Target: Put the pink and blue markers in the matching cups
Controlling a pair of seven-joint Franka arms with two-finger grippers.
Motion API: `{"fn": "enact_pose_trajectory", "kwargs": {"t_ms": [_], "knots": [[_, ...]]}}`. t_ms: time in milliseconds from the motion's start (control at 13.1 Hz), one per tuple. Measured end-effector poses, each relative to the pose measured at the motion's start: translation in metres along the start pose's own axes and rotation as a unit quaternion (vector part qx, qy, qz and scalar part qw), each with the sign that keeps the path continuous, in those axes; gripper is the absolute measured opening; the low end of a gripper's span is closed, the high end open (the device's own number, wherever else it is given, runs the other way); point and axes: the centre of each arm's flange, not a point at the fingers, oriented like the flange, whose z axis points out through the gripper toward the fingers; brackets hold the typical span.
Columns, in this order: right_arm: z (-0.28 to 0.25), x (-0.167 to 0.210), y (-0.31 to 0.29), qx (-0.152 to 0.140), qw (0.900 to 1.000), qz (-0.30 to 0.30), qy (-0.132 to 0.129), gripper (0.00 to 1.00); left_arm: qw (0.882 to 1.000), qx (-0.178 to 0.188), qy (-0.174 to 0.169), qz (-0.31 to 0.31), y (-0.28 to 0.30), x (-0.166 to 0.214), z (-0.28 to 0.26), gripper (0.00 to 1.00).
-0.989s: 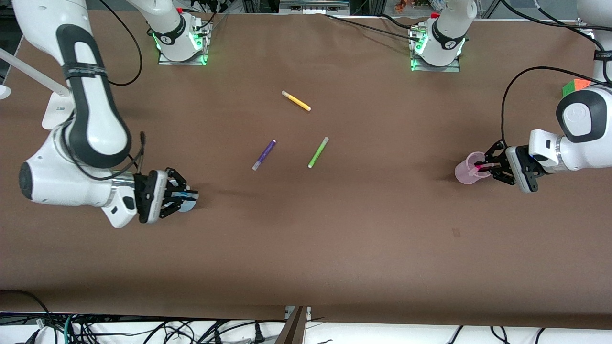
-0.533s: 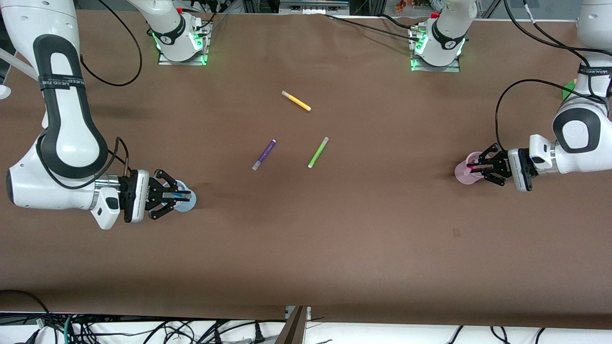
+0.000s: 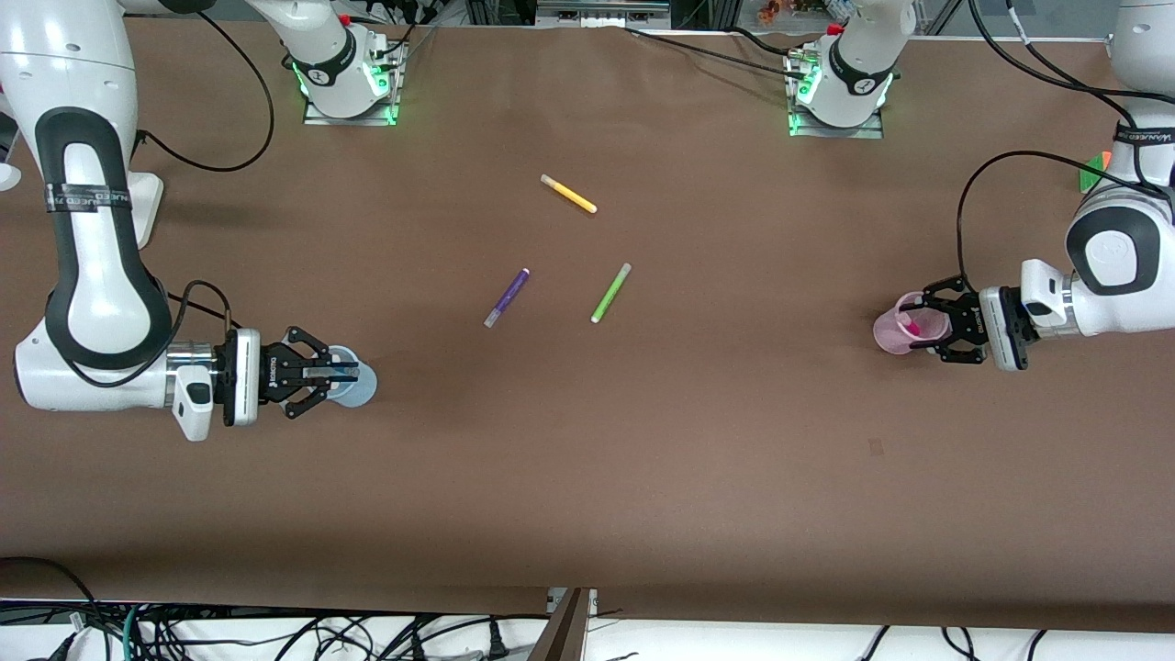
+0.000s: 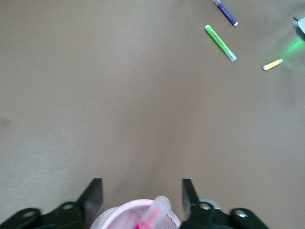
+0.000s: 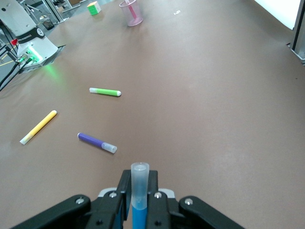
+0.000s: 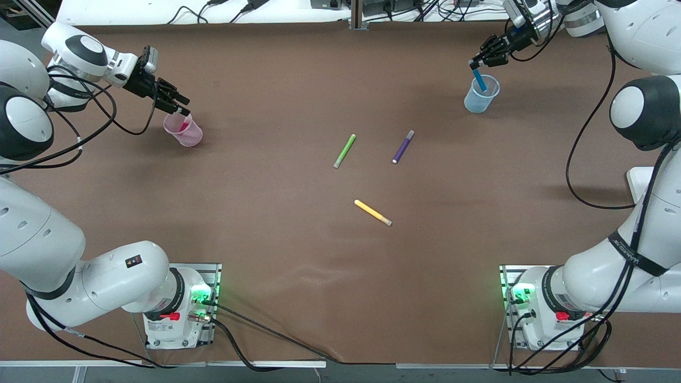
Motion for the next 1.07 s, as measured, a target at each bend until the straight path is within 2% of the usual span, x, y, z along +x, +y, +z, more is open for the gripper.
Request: {"fn": "enact_pose_trajectory", "kwargs": {"t_ms": [152, 228, 380, 609, 685, 761, 913, 1065], "knots": [[-0.001, -0.009, 0.001, 0.003, 1.000, -0.008, 0.003, 0.17, 1.000, 0.011, 0.000, -0.015, 0.004, 0.010, -0.014, 1.00], [-0.001, -0.012, 0.001, 0.007, 1.000, -0.008, 0.005, 0.18, 0.999, 0.017, -0.004, -0.037, 0.010, 0.022, -0.026, 1.00], [-0.004, -0.016, -0.001, 0.012, 1.000, 0.002, 0.009, 0.24, 0.993, 0.032, -0.039, -0.104, 0.037, 0.067, -0.058, 1.00], [-0.013, -0.005, -0.002, 0.006, 0.997, 0.078, 0.005, 0.56, 0.969, 0.083, -0.111, -0.207, 0.099, 0.153, -0.093, 1.00], [-0.021, 0.006, -0.005, 0.001, 0.993, 0.120, -0.007, 0.67, 0.958, 0.102, -0.125, -0.237, 0.117, 0.173, -0.097, 1.00], [-0.033, 0.020, -0.008, -0.009, 0.987, 0.160, -0.029, 0.79, 0.947, 0.120, -0.137, -0.264, 0.131, 0.187, -0.098, 1.00], [-0.053, 0.059, -0.016, -0.035, 0.968, 0.233, -0.085, 1.00, 0.924, 0.145, -0.150, -0.320, 0.145, 0.205, -0.104, 1.00], [-0.057, 0.098, -0.022, -0.074, 0.938, 0.307, -0.144, 1.00, 0.895, 0.172, -0.159, -0.379, 0.157, 0.225, -0.114, 1.00]]}}
